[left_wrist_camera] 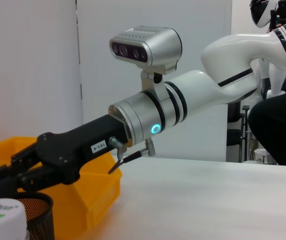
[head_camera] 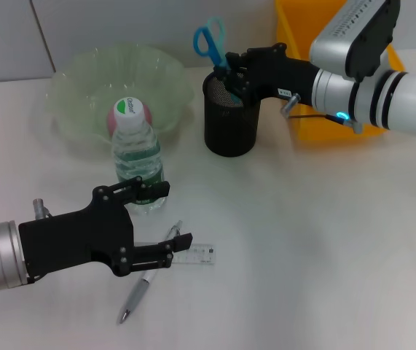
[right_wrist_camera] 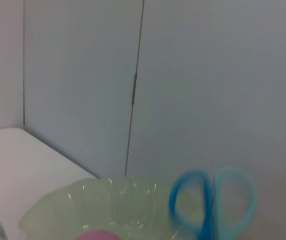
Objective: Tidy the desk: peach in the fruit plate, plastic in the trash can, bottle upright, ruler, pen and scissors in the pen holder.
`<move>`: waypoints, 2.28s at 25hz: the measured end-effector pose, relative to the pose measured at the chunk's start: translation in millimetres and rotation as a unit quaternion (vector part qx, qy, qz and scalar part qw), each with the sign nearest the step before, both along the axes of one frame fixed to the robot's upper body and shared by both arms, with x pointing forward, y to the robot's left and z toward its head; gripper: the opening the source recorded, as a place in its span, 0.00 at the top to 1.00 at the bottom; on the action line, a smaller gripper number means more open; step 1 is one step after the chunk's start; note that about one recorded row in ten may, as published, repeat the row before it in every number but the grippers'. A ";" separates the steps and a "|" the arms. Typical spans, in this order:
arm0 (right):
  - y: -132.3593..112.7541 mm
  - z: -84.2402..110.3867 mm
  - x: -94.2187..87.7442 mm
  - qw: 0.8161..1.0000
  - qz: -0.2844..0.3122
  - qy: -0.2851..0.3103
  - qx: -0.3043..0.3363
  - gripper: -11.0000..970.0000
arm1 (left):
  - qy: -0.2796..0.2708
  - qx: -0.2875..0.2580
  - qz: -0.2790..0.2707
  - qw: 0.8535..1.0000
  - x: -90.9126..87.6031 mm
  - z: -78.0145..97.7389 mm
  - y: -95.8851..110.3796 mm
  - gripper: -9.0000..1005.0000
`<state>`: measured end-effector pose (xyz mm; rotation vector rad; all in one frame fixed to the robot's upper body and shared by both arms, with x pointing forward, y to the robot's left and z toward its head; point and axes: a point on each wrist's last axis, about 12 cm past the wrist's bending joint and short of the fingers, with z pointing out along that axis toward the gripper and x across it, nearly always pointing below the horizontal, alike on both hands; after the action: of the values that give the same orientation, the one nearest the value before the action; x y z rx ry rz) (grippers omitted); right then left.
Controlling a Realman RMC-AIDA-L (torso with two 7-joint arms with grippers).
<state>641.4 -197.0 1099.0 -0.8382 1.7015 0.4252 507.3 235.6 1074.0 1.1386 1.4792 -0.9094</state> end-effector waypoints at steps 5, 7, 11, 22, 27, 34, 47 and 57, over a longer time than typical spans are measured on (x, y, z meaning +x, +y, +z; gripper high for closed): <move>-4.1 -4.2 -4.2 1.000 -0.002 0.005 0.002 0.69 | 0.000 0.000 0.000 1.000 0.1 0.0 0.2 0.17; -5.6 -5.0 -5.2 1.000 -0.003 0.007 0.004 0.62 | 0.000 0.000 0.000 1.000 0.1 0.0 0.2 0.17; -9.6 0.9 -7.6 1.000 -0.001 0.009 0.027 0.46 | 0.004 -0.002 0.001 1.000 -0.8 -0.8 1.9 0.17; -45.6 58.1 -36.0 0.994 0.057 0.066 0.060 0.20 | 0.007 -0.005 -0.011 1.000 -4.4 2.1 7.6 0.17; -68.0 74.8 -49.3 0.989 0.088 0.122 -0.007 0.15 | 0.012 -0.004 -0.020 1.000 -4.2 4.5 9.5 0.17; -102.9 97.0 -72.6 0.977 0.115 0.157 -0.088 0.16 | 0.008 0.017 -0.042 0.999 5.0 15.0 4.5 0.17; -128.3 100.8 -95.1 0.961 0.107 0.213 -0.139 0.16 | 0.013 0.088 -0.071 0.993 26.9 34.8 -9.5 0.17; -130.9 91.6 -98.4 0.961 0.102 0.217 -0.140 0.16 | 0.027 0.159 -0.073 0.984 31.5 29.5 -12.9 0.17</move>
<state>543.0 -327.9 1190.6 -1.1992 2.1213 0.5450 538.7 222.6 1103.5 1.4815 1.6416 -0.8262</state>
